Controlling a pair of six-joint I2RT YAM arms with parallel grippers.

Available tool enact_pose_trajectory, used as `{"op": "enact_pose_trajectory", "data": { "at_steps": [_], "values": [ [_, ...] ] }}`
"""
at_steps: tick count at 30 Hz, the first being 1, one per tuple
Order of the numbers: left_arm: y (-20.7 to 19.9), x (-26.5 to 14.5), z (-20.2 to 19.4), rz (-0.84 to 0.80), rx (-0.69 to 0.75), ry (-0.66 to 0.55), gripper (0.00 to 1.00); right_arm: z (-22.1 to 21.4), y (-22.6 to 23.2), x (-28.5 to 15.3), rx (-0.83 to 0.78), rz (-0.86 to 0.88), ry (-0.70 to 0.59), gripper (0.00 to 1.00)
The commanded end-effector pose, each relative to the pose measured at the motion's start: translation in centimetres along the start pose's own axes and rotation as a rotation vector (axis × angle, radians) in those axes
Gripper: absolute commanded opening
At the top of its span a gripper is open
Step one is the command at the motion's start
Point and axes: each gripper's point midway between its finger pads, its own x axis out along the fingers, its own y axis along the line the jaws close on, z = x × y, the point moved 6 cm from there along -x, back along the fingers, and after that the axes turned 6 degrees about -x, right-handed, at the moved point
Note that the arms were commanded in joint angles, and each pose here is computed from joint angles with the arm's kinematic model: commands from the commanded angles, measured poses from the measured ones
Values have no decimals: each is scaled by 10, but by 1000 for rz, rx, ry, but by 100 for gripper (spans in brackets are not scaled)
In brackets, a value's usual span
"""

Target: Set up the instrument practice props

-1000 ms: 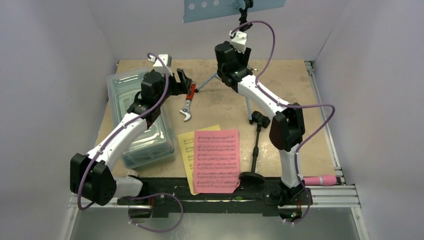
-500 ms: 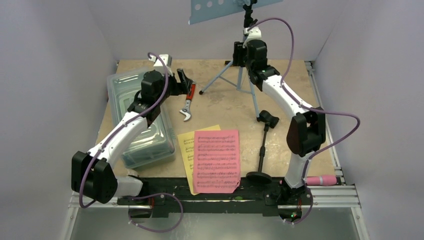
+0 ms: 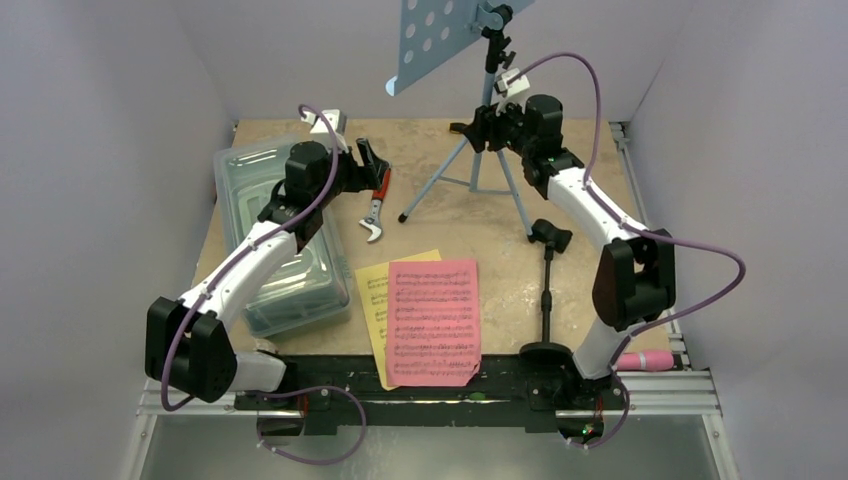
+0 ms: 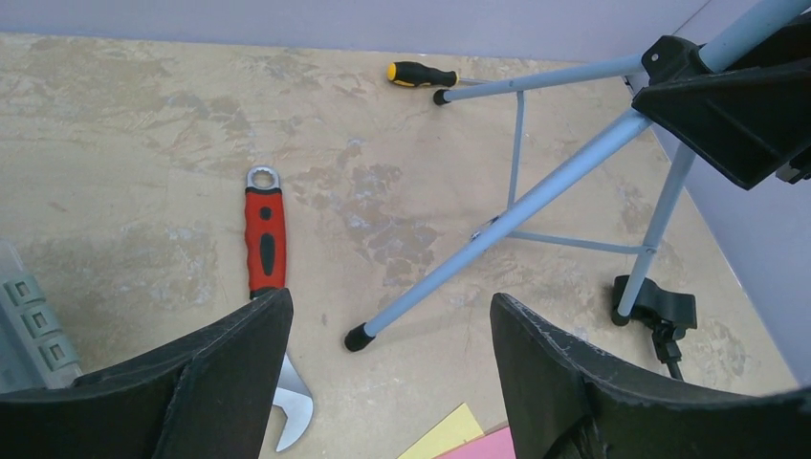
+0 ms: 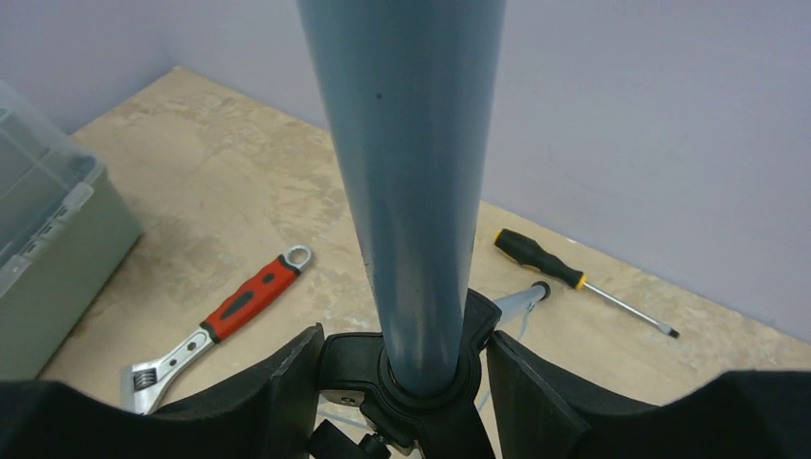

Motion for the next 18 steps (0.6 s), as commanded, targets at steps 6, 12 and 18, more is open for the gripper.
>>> {"op": "enact_pose_trajectory", "data": {
  "at_steps": [6,12,18],
  "values": [
    [-8,3,20,-32,-6,-66,75,14,5,24,-163,214,-58,53],
    [-11,6,16,-68,-32,-43,75,35,2,-29,-5,-91,-136,91],
    [-12,9,11,-82,-50,-23,74,31,-6,-67,172,-315,-83,98]
  ]
}}
